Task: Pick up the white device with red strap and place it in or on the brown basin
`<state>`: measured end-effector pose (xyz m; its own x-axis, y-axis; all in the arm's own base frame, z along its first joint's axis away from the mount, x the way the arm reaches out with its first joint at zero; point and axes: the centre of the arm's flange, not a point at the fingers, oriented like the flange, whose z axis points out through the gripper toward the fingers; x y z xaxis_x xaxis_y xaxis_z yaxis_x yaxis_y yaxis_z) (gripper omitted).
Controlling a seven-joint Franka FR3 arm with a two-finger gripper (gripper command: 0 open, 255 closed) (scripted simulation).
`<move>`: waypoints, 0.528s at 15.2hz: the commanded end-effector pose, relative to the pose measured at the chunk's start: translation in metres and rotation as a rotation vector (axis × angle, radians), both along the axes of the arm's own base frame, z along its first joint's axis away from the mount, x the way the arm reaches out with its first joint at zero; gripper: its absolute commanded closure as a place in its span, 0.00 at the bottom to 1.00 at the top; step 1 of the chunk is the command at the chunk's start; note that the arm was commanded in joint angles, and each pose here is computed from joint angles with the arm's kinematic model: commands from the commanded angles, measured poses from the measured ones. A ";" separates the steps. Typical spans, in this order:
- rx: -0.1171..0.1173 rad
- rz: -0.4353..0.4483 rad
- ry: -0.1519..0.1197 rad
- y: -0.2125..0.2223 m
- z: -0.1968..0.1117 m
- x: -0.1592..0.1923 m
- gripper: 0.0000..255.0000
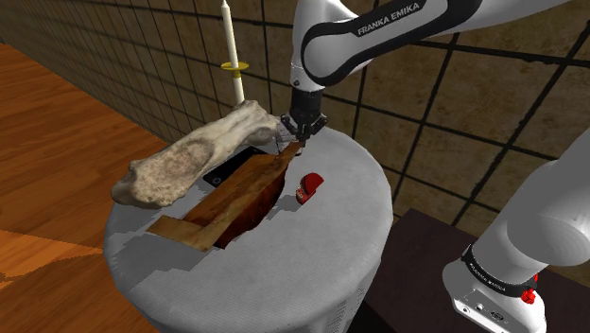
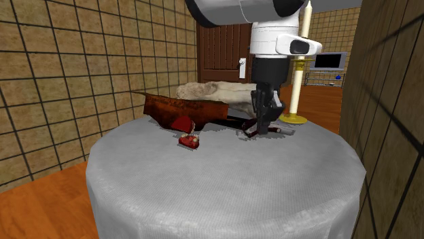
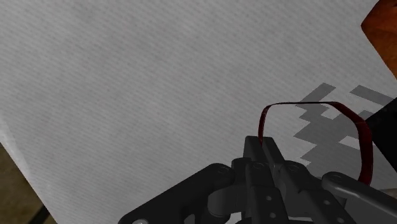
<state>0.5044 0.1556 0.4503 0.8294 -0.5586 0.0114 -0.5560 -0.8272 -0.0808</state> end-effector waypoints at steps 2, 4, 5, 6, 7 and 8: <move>0.000 0.000 0.000 0.000 0.016 0.000 1.00; 0.000 0.000 0.000 0.000 0.026 0.000 1.00; 0.000 0.000 0.000 0.000 0.032 0.000 1.00; 0.000 0.000 0.000 0.000 0.037 0.000 1.00; 0.000 0.000 0.000 0.000 0.042 0.000 1.00; 0.000 0.000 0.000 0.000 0.048 0.000 1.00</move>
